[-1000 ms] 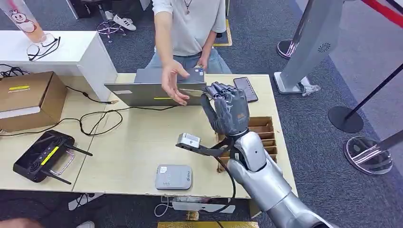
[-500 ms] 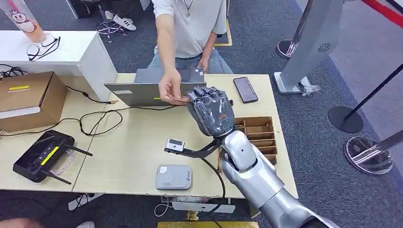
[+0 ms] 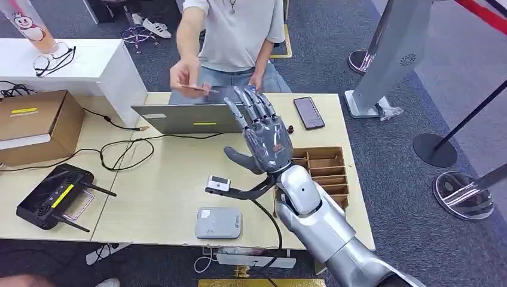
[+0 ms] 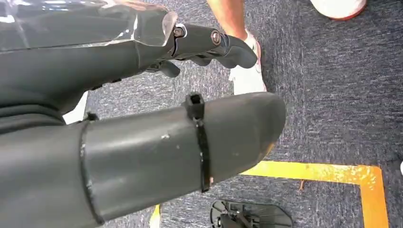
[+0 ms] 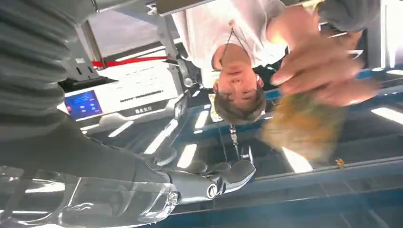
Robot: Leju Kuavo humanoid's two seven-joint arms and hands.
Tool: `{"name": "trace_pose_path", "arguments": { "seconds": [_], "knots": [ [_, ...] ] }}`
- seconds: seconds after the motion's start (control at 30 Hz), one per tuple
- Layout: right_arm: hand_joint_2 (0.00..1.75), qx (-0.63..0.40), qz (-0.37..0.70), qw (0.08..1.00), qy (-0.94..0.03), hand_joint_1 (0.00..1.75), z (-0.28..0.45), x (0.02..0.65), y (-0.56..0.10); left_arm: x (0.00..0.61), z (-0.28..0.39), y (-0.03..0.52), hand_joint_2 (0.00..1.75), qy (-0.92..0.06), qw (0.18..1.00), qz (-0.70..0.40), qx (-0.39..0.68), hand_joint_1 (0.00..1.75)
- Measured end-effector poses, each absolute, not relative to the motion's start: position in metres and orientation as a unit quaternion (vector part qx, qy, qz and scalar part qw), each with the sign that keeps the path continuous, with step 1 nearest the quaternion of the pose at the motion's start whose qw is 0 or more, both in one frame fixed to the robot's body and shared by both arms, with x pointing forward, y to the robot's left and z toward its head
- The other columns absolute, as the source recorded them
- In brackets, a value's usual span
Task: Pass the card to the sensor for recognition and then transmit it.
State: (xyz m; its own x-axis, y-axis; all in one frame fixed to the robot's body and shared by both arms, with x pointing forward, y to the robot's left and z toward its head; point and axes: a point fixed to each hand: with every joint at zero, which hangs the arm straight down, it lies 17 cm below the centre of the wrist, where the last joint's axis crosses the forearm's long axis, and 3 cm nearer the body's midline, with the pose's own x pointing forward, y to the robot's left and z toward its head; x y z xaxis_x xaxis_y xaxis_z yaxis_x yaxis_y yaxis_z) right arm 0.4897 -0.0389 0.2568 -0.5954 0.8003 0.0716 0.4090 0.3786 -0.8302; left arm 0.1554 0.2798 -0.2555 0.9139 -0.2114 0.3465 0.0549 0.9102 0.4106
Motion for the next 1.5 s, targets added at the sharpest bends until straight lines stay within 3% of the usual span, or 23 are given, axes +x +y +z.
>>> {"name": "trace_pose_path", "arguments": {
  "seconds": [0.5, 0.97, 1.5],
  "knots": [
    [0.0, -0.355, 0.388, 0.266, -0.808, 0.0, 0.263, 0.484, -0.047, 0.143, -0.259, 0.284, 0.0, -0.184, 0.961, -0.06, 0.199, 0.0],
    [0.0, -0.17, 0.326, 0.334, -0.868, 0.0, 0.273, 0.446, -0.035, 0.133, -0.261, 0.293, 0.0, -0.174, 0.962, -0.044, 0.207, 0.0],
    [0.0, 0.12, 0.205, 0.425, -0.874, 0.0, 0.267, 0.392, -0.035, 0.122, -0.263, 0.296, 0.0, -0.171, 0.963, -0.032, 0.208, 0.0]
  ]
}}
